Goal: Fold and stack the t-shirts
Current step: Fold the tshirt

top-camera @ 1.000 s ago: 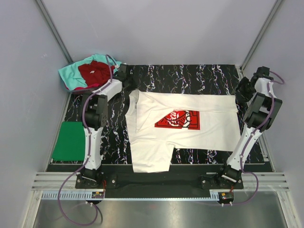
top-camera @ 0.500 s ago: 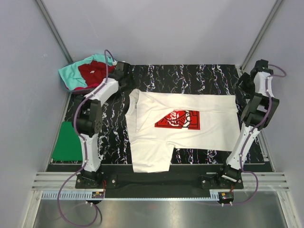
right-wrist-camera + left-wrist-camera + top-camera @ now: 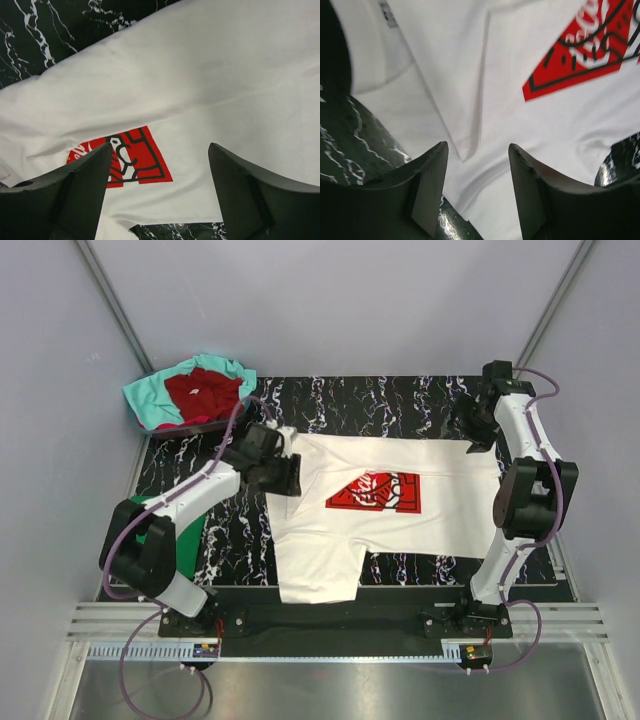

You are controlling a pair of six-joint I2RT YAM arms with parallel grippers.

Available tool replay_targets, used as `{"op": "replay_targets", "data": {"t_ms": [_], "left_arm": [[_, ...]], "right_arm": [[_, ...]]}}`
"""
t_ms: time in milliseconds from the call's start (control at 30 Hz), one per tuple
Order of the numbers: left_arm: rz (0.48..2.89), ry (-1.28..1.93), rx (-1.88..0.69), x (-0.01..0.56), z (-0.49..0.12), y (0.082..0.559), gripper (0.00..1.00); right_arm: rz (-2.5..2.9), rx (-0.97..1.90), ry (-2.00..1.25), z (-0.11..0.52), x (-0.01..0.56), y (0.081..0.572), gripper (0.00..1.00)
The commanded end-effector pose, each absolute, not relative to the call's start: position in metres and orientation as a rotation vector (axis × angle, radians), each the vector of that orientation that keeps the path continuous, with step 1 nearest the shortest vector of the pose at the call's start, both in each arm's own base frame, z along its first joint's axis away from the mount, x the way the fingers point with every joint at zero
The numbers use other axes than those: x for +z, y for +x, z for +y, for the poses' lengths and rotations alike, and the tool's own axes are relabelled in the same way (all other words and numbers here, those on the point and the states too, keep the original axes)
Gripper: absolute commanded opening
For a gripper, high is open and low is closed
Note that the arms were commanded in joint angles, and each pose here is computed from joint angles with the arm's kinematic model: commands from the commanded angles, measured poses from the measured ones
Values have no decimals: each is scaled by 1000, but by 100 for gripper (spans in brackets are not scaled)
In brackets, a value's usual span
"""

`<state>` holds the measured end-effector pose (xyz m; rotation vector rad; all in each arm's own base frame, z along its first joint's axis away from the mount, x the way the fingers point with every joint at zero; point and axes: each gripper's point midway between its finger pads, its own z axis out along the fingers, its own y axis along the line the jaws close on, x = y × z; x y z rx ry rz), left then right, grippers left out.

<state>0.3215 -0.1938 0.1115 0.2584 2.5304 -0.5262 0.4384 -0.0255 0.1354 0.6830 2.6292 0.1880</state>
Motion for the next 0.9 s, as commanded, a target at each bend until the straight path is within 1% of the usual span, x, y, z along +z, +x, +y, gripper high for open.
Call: {"op": "replay_targets", "data": {"t_ms": [0, 67, 233, 367, 467, 600, 867], "left_arm": [[2544, 476, -526, 97, -211, 292, 54], [2542, 539, -509, 89, -219, 282, 50], [2580, 623, -390, 62, -215, 272, 51], [2588, 690, -294, 49, -212, 274, 51], [2589, 703, -250, 42, -210, 279, 49], [2600, 729, -186, 34, -209, 288, 44], [2607, 732, -160, 33, -213, 296, 33]], "right_arm": [[2586, 266, 636, -8, 153, 426, 85], [2605, 266, 627, -5, 148, 415, 85], [2601, 276, 594, -1, 152, 398, 85], [2594, 275, 581, 0, 156, 392, 85], [2581, 283, 575, 1, 161, 390, 85], [2585, 291, 573, 2, 159, 386, 85], [2606, 303, 584, 4, 147, 384, 85]]}}
